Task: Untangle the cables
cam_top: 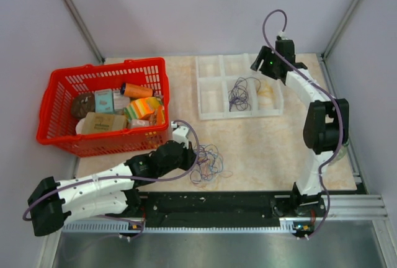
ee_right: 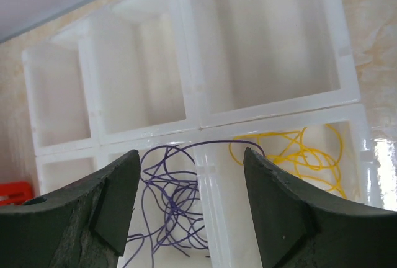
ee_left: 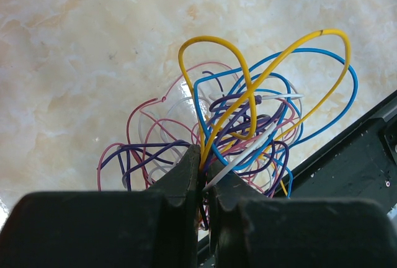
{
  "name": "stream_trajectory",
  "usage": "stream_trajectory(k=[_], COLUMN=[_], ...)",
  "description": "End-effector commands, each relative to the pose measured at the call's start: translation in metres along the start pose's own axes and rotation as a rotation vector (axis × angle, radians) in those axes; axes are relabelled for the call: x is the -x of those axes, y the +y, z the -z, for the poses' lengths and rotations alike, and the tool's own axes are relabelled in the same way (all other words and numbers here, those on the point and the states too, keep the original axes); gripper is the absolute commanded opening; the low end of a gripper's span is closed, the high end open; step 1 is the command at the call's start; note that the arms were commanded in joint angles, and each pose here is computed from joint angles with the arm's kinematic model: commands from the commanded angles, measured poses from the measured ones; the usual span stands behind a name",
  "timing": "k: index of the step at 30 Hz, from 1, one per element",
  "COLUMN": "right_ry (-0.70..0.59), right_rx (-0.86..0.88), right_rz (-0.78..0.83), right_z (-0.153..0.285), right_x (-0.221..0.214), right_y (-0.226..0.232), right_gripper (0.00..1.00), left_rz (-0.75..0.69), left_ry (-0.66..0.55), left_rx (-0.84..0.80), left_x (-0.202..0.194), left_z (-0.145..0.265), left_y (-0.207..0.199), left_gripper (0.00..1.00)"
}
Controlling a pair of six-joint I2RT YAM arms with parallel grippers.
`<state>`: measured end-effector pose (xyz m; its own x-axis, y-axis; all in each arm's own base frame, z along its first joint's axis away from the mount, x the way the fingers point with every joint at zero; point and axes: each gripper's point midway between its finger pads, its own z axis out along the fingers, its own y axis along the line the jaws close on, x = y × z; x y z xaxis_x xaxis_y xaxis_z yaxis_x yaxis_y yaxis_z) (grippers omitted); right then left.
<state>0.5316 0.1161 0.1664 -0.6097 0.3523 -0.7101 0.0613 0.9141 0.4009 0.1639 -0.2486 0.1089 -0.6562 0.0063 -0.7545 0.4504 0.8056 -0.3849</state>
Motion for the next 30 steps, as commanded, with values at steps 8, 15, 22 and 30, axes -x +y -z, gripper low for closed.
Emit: stream_trajectory(k=[8,15,22,30], right_ry=[0.015,0.047,0.020,0.011], right_rx=[0.123,0.089,0.051,0.030], right_rz=[-0.240,-0.393,-0.501,-0.524], right_z=[-0.030,-0.047,-0.062,-0.053], right_x=[-0.016,-0.033,-0.029,-0.024], right_y=[0.010,0.002,-0.004,-0.003], right_gripper=[0.55,0.49,0.41,0.20], left_rz=[0.016,0.011,0.008,0.007], left_ry=[-0.024,-0.019,-0.028,-0.025], left_rx=[-0.036,-0.036,-0.027,-0.032], left_x=[0.007,0.006,0.008,0.008], left_z=[-0.003,-0.004,-0.001,-0.001], left_y=[-0.010,-0.010,-0.008,-0.009], left_gripper=[0.10,0.10,0.10,0.10])
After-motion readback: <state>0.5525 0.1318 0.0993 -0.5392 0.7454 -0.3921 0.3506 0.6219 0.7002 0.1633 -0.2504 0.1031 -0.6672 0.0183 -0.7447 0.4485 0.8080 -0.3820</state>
